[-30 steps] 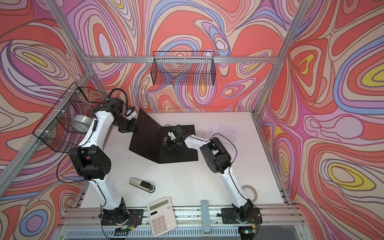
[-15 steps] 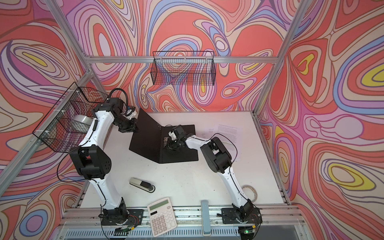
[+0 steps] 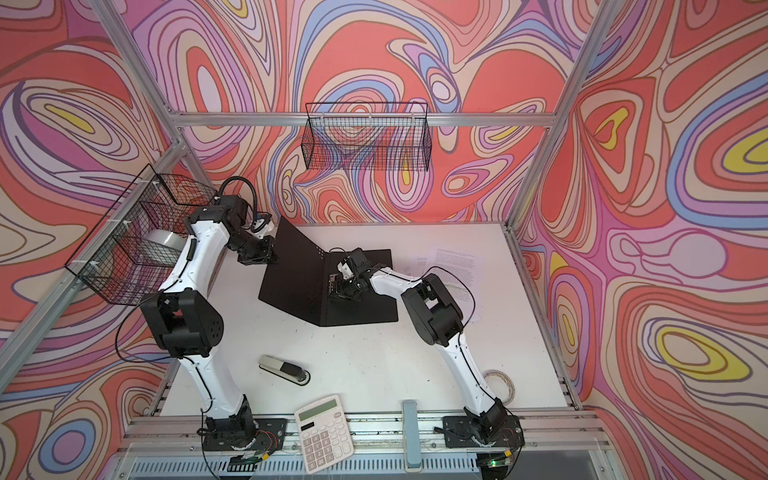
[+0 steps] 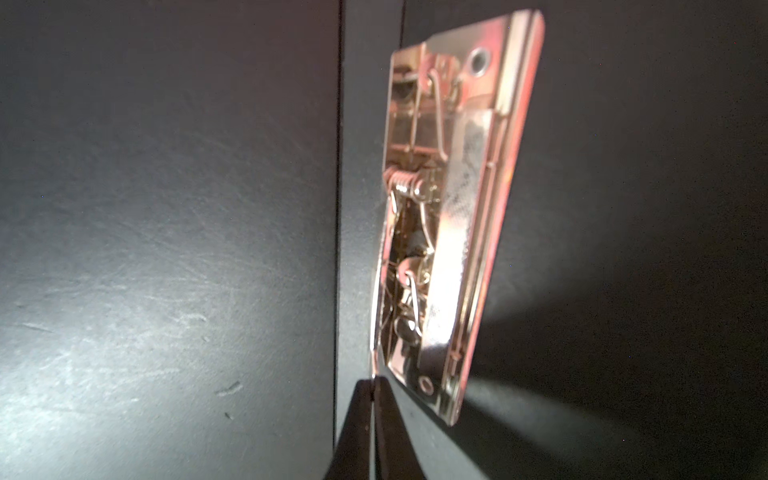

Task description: Put the files into the folder

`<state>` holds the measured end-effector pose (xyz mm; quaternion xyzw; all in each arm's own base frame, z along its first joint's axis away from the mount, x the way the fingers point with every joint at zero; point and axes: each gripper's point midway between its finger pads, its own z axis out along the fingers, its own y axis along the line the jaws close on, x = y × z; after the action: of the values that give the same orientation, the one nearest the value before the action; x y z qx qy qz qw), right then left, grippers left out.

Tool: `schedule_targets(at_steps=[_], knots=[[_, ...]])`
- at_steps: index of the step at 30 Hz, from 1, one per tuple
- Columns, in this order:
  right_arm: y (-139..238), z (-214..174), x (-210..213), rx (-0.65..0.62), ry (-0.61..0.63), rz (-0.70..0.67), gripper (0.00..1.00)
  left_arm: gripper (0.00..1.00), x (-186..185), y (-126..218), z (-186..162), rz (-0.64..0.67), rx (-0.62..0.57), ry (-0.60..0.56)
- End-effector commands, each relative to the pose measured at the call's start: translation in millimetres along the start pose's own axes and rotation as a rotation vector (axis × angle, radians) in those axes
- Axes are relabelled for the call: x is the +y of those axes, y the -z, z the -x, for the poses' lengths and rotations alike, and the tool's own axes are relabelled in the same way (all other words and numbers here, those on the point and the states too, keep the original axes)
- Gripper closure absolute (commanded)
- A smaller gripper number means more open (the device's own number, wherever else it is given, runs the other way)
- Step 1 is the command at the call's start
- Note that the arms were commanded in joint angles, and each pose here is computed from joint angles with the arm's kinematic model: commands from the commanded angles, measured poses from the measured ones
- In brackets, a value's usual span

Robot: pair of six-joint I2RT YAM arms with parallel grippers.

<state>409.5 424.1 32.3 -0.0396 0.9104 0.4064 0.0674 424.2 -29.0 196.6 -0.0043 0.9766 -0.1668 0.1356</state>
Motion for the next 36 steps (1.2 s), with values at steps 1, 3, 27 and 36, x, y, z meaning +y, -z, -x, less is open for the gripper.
schedule_targets(at_steps=[1, 3, 27, 36], knots=[[-12, -20, -76, 0.054, -0.097, -0.222, 1.0, 1.0, 5, 6, -3, 0.038, 0.021, -0.024], [-13, -23, -79, 0.063, -0.101, -0.227, 1.0, 1.0, 6, 6, -3, 0.037, 0.023, -0.023], [-3, -17, -82, 0.05, -0.071, -0.298, 1.0, 1.0, 9, 5, -5, 0.053, 0.033, -0.027], [10, -2, -56, 0.01, -0.036, -0.259, 1.0, 1.0, 9, 4, -5, 0.055, 0.037, -0.025]])
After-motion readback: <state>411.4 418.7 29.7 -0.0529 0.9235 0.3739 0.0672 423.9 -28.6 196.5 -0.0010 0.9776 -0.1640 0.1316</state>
